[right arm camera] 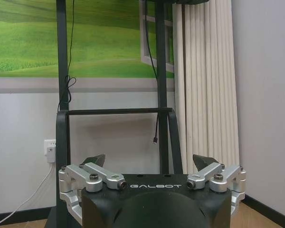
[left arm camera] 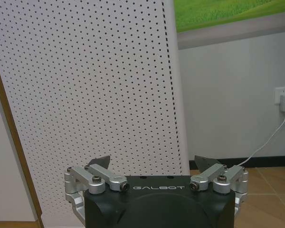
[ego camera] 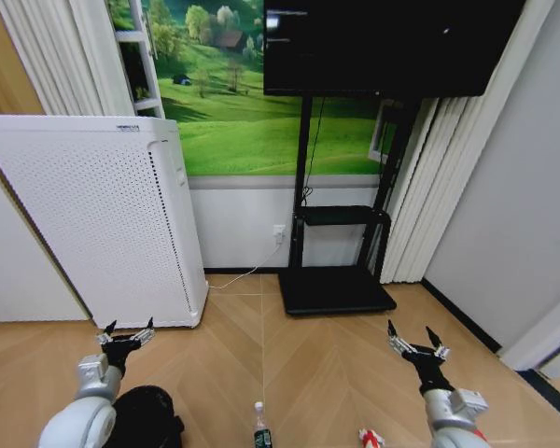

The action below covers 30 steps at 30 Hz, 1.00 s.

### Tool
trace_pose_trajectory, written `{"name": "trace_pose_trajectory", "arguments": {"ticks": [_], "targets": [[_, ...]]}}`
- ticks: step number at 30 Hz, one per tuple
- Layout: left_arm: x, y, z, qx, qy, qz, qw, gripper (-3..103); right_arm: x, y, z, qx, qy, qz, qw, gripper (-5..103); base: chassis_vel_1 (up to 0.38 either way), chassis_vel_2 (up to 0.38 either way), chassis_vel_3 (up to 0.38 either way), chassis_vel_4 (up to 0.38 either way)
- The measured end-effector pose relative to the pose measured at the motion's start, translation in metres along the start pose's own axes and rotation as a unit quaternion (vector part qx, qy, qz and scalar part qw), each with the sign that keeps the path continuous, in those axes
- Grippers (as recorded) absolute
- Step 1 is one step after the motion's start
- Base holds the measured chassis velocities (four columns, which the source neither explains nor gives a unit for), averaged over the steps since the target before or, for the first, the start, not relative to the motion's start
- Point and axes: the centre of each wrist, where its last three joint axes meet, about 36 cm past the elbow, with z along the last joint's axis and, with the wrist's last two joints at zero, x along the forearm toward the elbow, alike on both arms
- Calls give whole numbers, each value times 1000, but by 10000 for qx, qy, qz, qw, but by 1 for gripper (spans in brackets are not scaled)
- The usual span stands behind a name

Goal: Pick up the trash bin and place the garbage on the floor into it.

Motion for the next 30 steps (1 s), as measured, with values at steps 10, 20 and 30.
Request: {"name": "trace_pose_trajectory", "arguments": {"ticks": [10, 20, 30], "targets": [[9, 22, 10, -442, 327, -383, 9978, 100, 2, -1, -1, 7, 11, 6, 10000, 100, 0, 0, 0, 0], [50, 40, 37, -808, 1352, -399, 9867, 100, 4, -2, 4, 27, 74, 25, 10000, 100, 0, 0, 0, 0], [65, 40, 57, -932, 2267, -178, 9693, 100, 5, 3, -1, -47, 73, 53, 9999, 100, 0, 0, 0, 0]]}}
